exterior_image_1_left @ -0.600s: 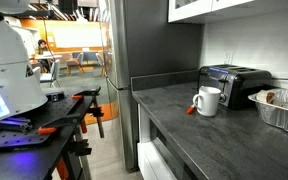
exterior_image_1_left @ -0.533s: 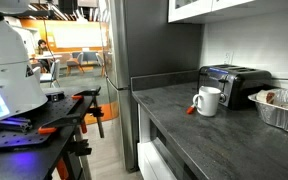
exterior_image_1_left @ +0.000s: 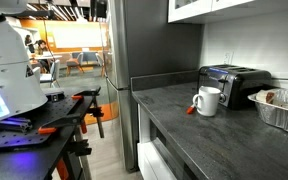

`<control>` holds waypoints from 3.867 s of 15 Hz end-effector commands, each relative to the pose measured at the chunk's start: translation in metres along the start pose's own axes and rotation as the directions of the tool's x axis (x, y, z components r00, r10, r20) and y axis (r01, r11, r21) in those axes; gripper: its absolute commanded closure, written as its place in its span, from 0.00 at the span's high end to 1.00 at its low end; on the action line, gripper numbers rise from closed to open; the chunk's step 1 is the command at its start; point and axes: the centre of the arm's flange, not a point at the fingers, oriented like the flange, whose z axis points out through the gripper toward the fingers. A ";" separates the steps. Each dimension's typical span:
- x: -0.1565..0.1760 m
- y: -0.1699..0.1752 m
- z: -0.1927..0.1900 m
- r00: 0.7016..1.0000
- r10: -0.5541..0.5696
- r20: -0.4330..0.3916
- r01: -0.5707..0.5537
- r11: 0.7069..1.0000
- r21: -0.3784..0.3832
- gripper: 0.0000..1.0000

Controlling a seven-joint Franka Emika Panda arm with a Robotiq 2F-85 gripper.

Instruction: Put the marker in the mug

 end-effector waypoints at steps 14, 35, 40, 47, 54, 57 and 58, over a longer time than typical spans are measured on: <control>0.281 -0.132 0.135 0.872 -0.488 -0.034 0.458 0.839 -0.293 1.00; 0.358 -0.170 0.201 0.754 -0.656 -0.038 0.585 0.697 -0.415 1.00; 0.403 -0.166 0.231 0.749 -0.661 -0.048 0.575 0.685 -0.448 1.00; 0.455 -0.137 0.285 0.741 -0.670 -0.050 0.608 0.700 -0.374 1.00; 0.477 -0.108 0.314 0.771 -0.633 -0.070 0.582 0.745 -0.326 1.00; 0.479 -0.097 0.320 0.783 -0.619 -0.062 0.571 0.755 -0.323 1.00; 0.481 -0.094 0.322 0.781 -0.622 -0.063 0.575 0.754 -0.319 1.00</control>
